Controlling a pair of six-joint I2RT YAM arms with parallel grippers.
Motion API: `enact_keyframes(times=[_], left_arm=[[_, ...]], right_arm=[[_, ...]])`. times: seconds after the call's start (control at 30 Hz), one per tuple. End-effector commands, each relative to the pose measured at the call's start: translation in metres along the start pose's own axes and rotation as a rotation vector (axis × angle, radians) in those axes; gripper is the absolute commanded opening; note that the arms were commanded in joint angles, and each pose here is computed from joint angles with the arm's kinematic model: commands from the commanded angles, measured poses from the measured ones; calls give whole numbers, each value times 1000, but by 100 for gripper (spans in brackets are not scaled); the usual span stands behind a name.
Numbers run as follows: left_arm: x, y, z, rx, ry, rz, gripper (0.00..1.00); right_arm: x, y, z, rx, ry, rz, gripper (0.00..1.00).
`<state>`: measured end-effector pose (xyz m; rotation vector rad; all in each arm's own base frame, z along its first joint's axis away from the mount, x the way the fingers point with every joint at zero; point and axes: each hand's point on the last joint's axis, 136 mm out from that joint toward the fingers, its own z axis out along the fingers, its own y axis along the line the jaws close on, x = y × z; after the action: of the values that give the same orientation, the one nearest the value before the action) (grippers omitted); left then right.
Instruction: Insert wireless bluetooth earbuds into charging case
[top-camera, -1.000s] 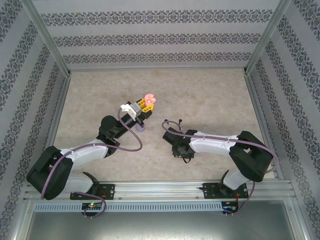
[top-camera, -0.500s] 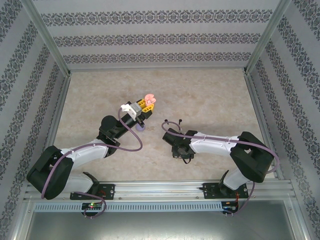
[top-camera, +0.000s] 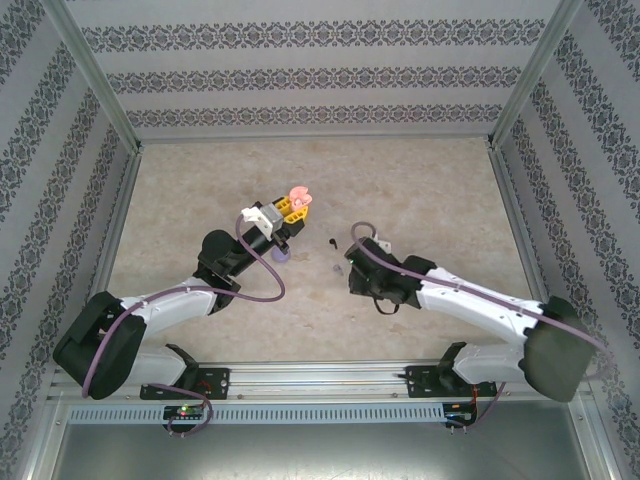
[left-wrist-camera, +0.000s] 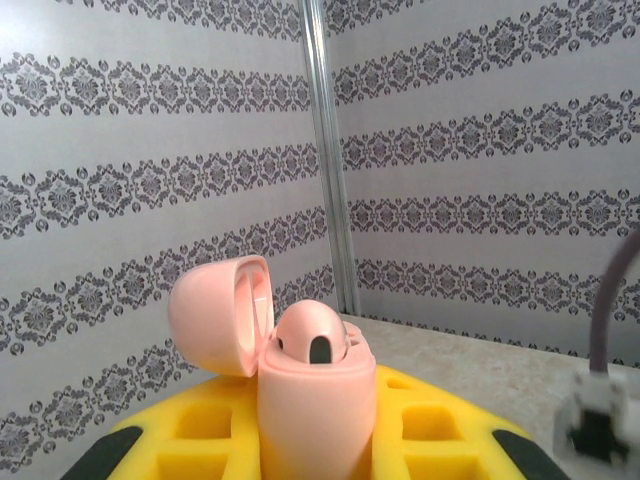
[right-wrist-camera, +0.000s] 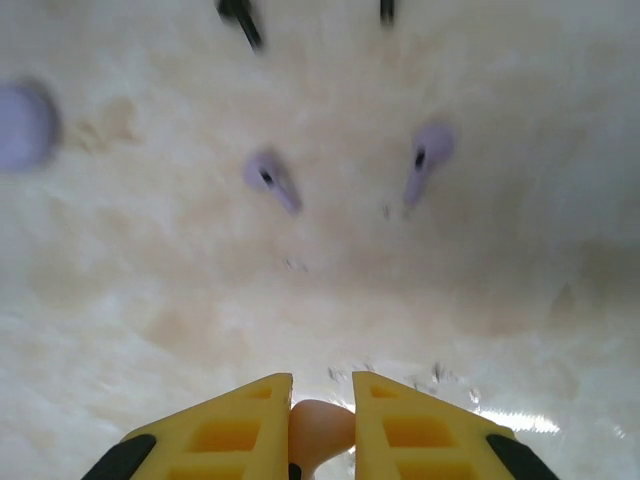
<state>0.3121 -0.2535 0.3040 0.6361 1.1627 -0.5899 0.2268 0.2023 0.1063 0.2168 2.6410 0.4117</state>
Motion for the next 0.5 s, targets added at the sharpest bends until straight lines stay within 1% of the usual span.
enact_keyframes(times=[0.0,0.13,0.27,0.47], left_arm=[[-27,0,4,17,-63,22,0],[-28,-4,5,43,-58,22,0],[-31,-9,7,76,-60,23,0],[-33,-11,9,95,-60,15,0]], right_arm=[[-49,22,-36,-111,-143,-26,19],[-95,42,-75,-220,-254,-47,20],[-136,69,-117,-315,-361,-117,21],[-176,113,-167,-451,-507,-225,21]])
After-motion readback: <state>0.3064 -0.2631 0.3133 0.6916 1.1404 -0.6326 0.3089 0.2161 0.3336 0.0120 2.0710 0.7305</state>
